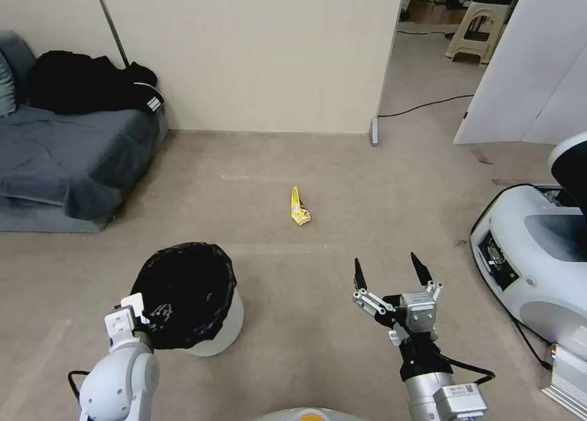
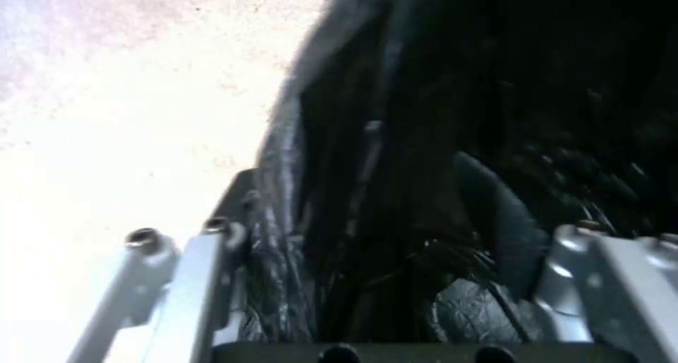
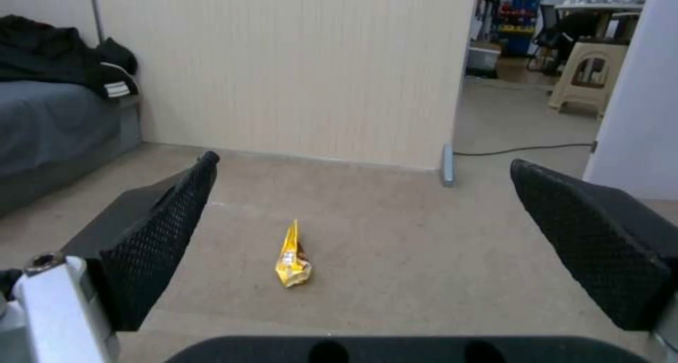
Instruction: Pick up the trash bin, then pick up the garbage from the floor and place it into the trash bin.
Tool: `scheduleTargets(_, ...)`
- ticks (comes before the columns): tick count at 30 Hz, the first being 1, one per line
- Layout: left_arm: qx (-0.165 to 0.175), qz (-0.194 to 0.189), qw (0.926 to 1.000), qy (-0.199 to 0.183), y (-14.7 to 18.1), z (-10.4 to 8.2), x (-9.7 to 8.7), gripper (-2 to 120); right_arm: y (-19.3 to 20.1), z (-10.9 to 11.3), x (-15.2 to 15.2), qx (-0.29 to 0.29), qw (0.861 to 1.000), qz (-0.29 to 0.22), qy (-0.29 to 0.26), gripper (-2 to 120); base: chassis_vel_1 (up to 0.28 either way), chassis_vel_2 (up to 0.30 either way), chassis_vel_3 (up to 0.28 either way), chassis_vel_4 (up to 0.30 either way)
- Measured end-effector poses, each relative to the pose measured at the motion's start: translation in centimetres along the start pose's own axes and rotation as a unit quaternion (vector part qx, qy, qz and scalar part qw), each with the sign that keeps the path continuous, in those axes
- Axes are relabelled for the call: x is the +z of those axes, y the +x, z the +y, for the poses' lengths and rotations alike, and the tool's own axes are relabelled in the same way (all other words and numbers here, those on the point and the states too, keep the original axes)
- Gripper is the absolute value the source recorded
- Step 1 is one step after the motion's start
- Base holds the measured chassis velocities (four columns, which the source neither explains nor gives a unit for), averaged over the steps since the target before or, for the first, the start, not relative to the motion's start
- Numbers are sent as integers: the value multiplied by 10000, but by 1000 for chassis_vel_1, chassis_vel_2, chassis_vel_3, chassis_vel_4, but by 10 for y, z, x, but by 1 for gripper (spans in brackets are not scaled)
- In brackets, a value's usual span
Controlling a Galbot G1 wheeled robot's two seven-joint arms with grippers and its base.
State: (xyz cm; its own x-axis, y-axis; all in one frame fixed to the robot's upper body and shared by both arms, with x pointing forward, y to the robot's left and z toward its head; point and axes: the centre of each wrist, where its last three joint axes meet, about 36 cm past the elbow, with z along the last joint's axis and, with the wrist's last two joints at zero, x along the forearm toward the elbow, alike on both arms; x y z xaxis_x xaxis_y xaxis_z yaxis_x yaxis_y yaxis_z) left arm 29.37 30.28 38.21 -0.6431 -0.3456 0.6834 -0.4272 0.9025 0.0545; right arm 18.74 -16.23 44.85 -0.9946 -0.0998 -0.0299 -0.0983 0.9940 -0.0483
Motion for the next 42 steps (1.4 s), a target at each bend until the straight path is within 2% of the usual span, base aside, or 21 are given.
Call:
scheduleTargets(1, 0, 0, 10000, 0, 0, 0, 0, 54, 0, 0, 0, 0, 10000, 0, 0, 100, 0, 0, 0, 0)
scheduleTargets(3, 10, 48, 10000, 68, -2, 2, 2, 42, 0, 1, 0, -10, 10000, 1, -18, 100, 0, 0, 0, 0)
scheduleTargets(4, 10, 48, 10000, 68, -2, 2, 2, 42, 0, 1, 0, -10, 10000, 1, -18, 100, 0, 0, 0, 0)
scheduleTargets(6, 63, 88, 9998, 177, -3, 3, 2, 33, 0, 1, 0, 1, 10000, 17, -54, 100, 0, 0, 0, 0)
scheduleTargets(8, 108, 119, 9996, 242, -3, 3, 3, 28, 0, 1, -1, 25, 10000, 16, -54, 100, 0, 0, 0, 0)
scheduleTargets(11, 107, 146, 9995, 267, -3, 3, 5, 25, 0, 1, -1, 53, 10000, 14, -48, 100, 0, 0, 0, 0)
scheduleTargets(16, 93, 199, 9994, 283, -2, 3, 9, 25, 0, 2, -2, 91, 10000, 8, -26, 100, 0, 0, 0, 0)
scheduleTargets(20, 192, 151, 9993, 275, 8, -4, 8, 22, -1, 2, -4, 152, 9999, -11, 20, 100, 0, 0, 0, 0)
scheduleTargets(29, 593, 21, 9974, 401, 55, -16, 1, 2, -4, 1, -12, 303, 9995, -28, 121, 100, 0, 0, 0, 0)
scheduleTargets(34, 710, -36, 9965, 432, 74, -14, -4, 2, -4, 0, -15, 318, 9994, -65, 136, 100, 0, 0, 0, 0)
scheduleTargets(42, 879, -356, 9940, 539, 122, -10, -22, 2, -5, 0, -17, 307, 9992, -138, 226, 100, 0, 0, 0, 0)
